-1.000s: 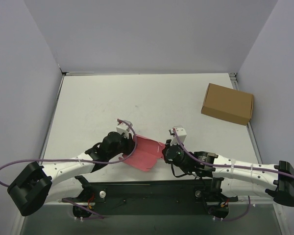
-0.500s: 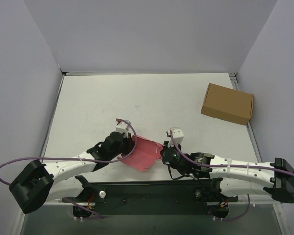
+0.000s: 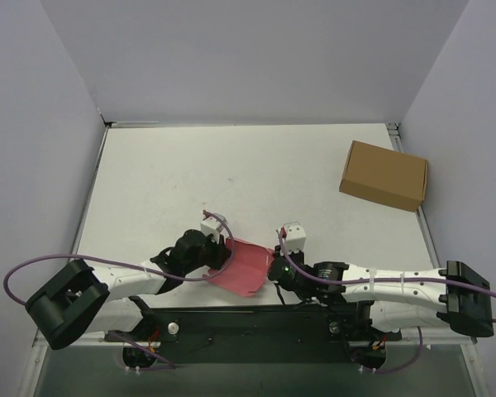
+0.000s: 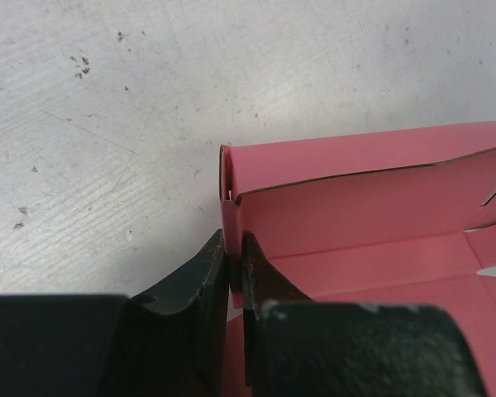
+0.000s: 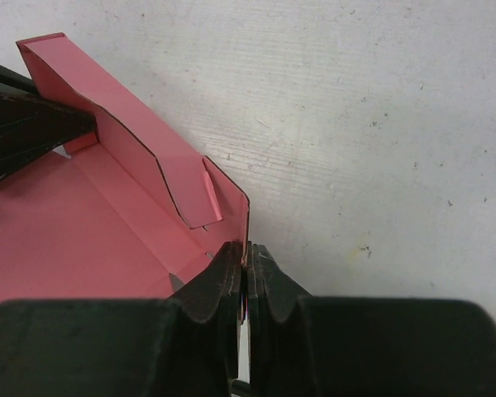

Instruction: Fold the paper box

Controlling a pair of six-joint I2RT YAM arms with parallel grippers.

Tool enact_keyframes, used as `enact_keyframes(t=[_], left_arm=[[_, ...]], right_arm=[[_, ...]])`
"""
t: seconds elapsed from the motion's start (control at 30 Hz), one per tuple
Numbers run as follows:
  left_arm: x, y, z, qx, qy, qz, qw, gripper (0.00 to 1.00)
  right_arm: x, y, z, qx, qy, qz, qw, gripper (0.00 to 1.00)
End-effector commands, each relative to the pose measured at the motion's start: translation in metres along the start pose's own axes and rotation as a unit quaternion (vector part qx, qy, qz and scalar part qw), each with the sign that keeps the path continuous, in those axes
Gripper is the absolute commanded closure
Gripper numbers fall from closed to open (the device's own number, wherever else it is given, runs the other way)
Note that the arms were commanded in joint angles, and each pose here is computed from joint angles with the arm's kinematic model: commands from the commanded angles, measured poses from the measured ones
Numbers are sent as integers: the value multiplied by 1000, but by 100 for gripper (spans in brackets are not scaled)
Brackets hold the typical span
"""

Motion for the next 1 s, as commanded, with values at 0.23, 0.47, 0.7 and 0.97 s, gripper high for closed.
enact_keyframes(t=[0.23, 0.47, 0.7, 0.97], left_arm=[[6, 10, 7, -27, 6, 16, 999, 86], [7, 23, -3, -64, 11, 16, 998, 68], [7, 30, -6, -80, 11, 13, 997, 67], [11, 22, -1, -47, 29, 19, 998, 72]], right_arm=[[-13, -10, 4, -12, -61, -74, 995, 100], [-14, -12, 4, -10, -62, -72, 995, 100], [-14, -13, 4, -8, -63, -74, 995, 100], [-13, -12, 3, -13, -63, -72, 995, 100]])
Point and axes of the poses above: each gripper's point midway between its finger pads, its own z axis out along the fingers, its own x axis along the line the jaws close on, y = z × x, the point moved 3 cm from there along -z, back along the fingers, and after that the axes turned 7 degrees about z, right-handed, at the moved point
